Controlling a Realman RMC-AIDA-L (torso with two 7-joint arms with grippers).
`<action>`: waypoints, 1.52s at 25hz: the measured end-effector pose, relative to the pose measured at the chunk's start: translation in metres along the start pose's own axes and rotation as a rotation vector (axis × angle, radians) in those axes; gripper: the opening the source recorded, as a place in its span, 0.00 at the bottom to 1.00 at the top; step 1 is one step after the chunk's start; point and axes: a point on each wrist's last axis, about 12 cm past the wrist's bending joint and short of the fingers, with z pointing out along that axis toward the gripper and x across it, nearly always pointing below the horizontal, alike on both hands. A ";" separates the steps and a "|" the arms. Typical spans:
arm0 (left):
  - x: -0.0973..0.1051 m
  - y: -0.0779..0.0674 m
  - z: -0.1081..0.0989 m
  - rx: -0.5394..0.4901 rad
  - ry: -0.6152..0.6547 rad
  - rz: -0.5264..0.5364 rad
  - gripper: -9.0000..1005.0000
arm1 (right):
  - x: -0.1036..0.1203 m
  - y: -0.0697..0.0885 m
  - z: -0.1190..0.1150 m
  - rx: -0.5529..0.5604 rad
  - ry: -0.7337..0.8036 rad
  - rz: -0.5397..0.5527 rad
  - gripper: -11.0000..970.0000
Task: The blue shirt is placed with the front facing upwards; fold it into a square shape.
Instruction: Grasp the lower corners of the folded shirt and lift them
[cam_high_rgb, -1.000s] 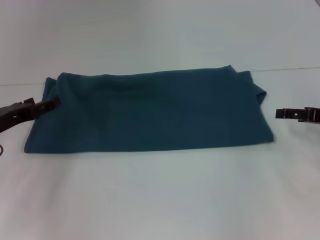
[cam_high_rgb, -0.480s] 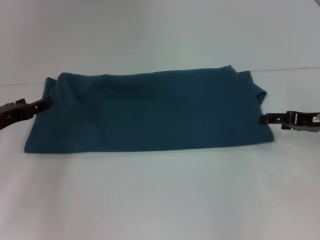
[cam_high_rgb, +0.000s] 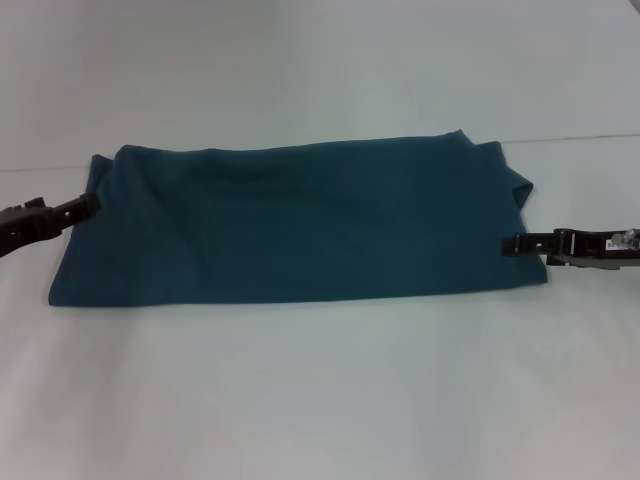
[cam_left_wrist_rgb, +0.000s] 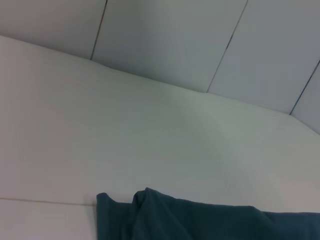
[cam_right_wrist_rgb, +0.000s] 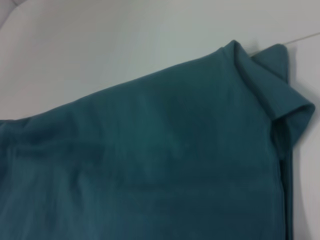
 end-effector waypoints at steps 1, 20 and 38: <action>0.000 0.000 0.000 0.000 0.000 0.000 0.90 | 0.000 0.000 0.000 0.002 0.001 0.000 0.97; 0.002 0.002 -0.001 -0.012 0.001 -0.002 0.90 | 0.013 0.002 0.014 0.019 0.006 0.018 0.97; 0.002 0.001 0.000 -0.010 0.003 -0.003 0.90 | 0.007 0.006 0.014 0.013 -0.005 0.009 0.89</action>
